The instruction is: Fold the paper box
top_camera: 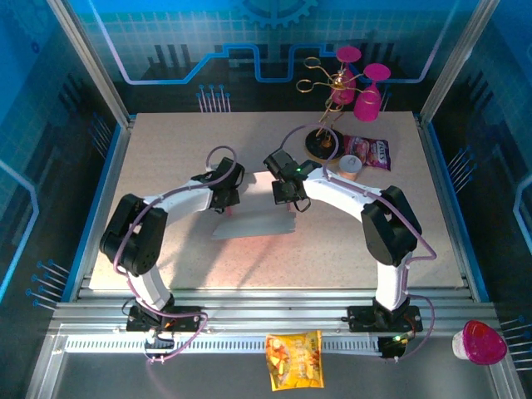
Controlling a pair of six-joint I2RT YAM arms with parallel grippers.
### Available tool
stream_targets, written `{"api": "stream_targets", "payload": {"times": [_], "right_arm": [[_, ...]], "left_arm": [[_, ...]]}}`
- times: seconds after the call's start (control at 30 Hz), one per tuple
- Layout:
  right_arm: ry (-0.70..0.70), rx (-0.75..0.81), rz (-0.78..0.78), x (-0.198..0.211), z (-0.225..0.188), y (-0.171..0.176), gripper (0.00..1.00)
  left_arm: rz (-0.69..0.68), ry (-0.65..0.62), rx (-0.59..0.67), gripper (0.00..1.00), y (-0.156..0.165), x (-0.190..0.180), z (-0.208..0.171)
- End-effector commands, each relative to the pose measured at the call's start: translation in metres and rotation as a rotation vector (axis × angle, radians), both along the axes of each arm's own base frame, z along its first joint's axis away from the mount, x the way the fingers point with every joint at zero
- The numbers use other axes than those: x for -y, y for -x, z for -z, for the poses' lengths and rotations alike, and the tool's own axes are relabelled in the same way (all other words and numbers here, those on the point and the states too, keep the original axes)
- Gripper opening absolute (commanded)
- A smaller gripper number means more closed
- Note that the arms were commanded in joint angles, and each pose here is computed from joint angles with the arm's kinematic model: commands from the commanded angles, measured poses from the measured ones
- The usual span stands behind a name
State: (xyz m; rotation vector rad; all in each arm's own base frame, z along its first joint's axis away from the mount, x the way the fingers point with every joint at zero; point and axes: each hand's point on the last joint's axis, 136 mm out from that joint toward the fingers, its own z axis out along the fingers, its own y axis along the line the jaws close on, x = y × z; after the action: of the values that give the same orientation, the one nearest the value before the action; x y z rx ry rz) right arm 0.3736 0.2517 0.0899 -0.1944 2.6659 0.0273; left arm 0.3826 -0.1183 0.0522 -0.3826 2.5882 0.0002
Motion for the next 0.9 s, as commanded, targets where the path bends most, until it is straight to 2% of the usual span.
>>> {"api": "stream_targets", "payload": {"times": [0.0,0.5,0.57,0.7,0.77,0.87], "right_arm": [[-0.054,0.035,0.007,-0.005,-0.018,-0.004,0.00],[-0.055,0.024,0.017,-0.004,-0.015,-0.009,0.00],[-0.054,0.023,0.018,-0.004,-0.015,-0.009,0.00],[-0.054,0.029,0.023,-0.003,-0.016,-0.012,0.00],[-0.051,0.030,0.026,-0.002,-0.016,-0.013,0.00],[-0.048,0.035,0.036,0.000,-0.017,-0.014,0.00]], "left_arm": [[0.086,0.122,-0.024,0.34,0.006,0.019,0.004],[0.083,0.104,-0.148,0.27,0.017,0.018,0.041],[0.078,0.091,-0.158,0.23,0.017,0.017,0.045],[0.045,0.035,-0.150,0.00,0.018,0.005,0.044],[0.042,-0.003,-0.142,0.00,0.017,0.001,0.040],[0.044,-0.150,-0.139,0.00,0.019,-0.010,0.032]]}}
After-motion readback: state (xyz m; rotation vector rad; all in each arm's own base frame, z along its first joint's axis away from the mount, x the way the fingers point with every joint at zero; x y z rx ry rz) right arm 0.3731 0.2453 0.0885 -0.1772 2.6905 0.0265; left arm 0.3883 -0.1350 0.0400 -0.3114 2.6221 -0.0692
